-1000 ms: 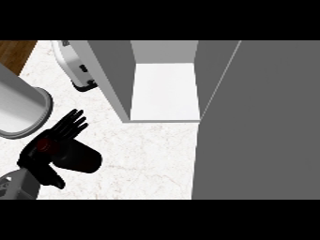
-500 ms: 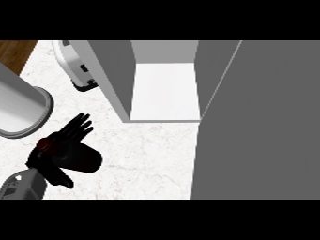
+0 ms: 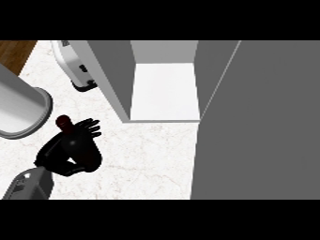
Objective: Pick up the wine, place it into the cabinet and close the cabinet
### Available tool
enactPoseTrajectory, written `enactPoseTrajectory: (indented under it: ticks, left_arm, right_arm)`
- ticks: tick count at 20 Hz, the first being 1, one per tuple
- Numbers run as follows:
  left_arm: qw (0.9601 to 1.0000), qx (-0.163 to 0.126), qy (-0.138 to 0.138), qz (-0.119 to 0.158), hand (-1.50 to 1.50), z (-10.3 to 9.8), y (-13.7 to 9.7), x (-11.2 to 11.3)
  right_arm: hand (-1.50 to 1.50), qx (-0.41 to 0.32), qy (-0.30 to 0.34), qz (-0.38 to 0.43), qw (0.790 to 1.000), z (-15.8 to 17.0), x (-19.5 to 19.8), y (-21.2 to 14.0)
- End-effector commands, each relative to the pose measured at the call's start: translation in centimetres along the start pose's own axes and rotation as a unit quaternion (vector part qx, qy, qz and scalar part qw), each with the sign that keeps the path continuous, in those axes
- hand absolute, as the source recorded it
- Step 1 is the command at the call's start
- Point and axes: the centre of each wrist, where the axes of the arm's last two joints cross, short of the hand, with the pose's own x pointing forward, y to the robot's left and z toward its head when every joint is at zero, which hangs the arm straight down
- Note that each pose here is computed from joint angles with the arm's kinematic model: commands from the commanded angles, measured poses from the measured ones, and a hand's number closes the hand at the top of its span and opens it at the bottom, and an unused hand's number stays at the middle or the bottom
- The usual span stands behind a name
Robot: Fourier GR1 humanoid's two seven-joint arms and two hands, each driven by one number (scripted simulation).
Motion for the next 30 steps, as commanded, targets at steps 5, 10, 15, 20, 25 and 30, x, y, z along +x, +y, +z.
enactPoseTrajectory:
  ticks: [5, 10, 15, 20, 25, 30]
  left_arm:
    - [0.9955, -0.092, -0.018, 0.012, 1.50, -0.9, -1.0, -0.4]
    - [0.9955, -0.057, -0.051, -0.057, 1.50, -0.7, -2.0, 0.6]
    - [0.9624, 0.195, -0.151, -0.113, 1.50, 4.2, -0.2, 0.1]
    - [0.9372, 0.241, -0.209, -0.141, 1.50, 5.5, -1.9, -0.5]
    - [0.9062, 0.259, -0.269, -0.197, 1.50, 3.9, -3.7, 0.9]
    - [0.9229, 0.208, -0.293, -0.139, 1.50, 4.9, -6.0, 2.7]
  right_arm:
    - [-1.50, 0.017, -0.019, -0.033, 0.999, 1.6, 1.4, 0.0]
    - [-1.50, 0.011, -0.022, -0.032, 0.999, 1.3, 1.5, -0.6]
    - [-1.50, 0.001, -0.013, -0.028, 1.000, 0.5, 0.3, -0.2]
    - [-1.50, 0.012, -0.013, -0.029, 0.999, 2.3, 0.5, 0.7]
    - [-1.50, 0.032, -0.014, -0.028, 0.999, 1.7, 0.6, -0.1]
    - [-1.50, 0.015, -0.016, -0.031, 0.999, 2.9, -0.1, -0.3]
